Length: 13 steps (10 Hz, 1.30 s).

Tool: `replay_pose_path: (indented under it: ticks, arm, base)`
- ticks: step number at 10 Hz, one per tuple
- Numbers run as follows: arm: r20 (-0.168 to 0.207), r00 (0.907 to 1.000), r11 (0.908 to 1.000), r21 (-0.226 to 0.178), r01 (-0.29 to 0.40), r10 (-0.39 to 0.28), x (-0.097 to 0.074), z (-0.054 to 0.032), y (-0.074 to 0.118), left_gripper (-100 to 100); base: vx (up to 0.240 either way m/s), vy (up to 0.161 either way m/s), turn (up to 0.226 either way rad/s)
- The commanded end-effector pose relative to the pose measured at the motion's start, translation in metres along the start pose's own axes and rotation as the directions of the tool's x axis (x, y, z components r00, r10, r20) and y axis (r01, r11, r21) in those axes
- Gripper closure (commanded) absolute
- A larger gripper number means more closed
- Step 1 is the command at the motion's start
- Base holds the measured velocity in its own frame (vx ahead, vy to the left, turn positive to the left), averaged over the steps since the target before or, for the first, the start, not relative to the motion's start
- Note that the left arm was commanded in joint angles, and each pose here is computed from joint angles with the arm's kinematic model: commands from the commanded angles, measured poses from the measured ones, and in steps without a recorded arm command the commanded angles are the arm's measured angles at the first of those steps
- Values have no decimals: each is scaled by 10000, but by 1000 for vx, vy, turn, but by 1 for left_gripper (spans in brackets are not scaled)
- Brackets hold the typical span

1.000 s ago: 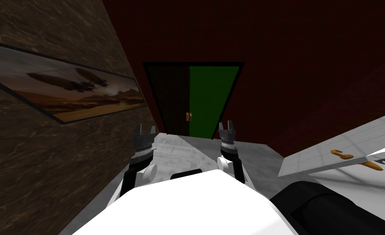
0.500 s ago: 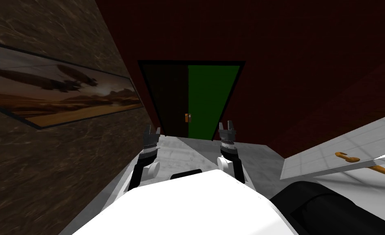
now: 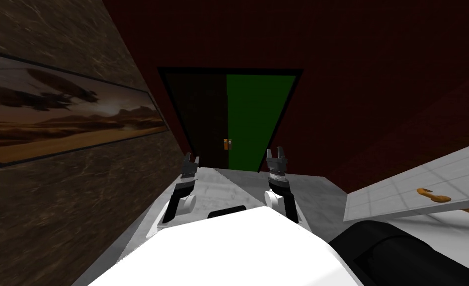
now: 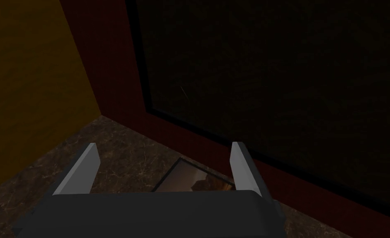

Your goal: Pull the door open

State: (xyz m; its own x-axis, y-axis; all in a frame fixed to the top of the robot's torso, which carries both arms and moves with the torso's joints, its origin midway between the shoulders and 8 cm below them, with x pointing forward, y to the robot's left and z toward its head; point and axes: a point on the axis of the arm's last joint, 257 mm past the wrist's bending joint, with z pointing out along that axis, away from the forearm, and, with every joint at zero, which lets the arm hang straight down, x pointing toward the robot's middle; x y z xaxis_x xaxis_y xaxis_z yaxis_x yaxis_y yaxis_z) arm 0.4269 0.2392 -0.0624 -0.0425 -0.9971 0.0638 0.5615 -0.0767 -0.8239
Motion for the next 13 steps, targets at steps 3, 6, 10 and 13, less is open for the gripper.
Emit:
replay_pose_path:
  ticks: [3,6,10,13]
  arm:
    - [-144,9999,9975,-701,-4,-6,13,-2,352,-100]
    - [-250,9997,9918,-1275,-30,-2,17,-2,633,-100]
    - [-373,9993,9790,-2035,-87,12,15,-14,999,-100]
    - [-452,9990,9658,-2589,-146,30,8,-31,1263,-100]
  base:
    - [103,-28,-31]
    - [102,-31,-33]
    - [98,-32,-30]
    - [103,-18,-34]
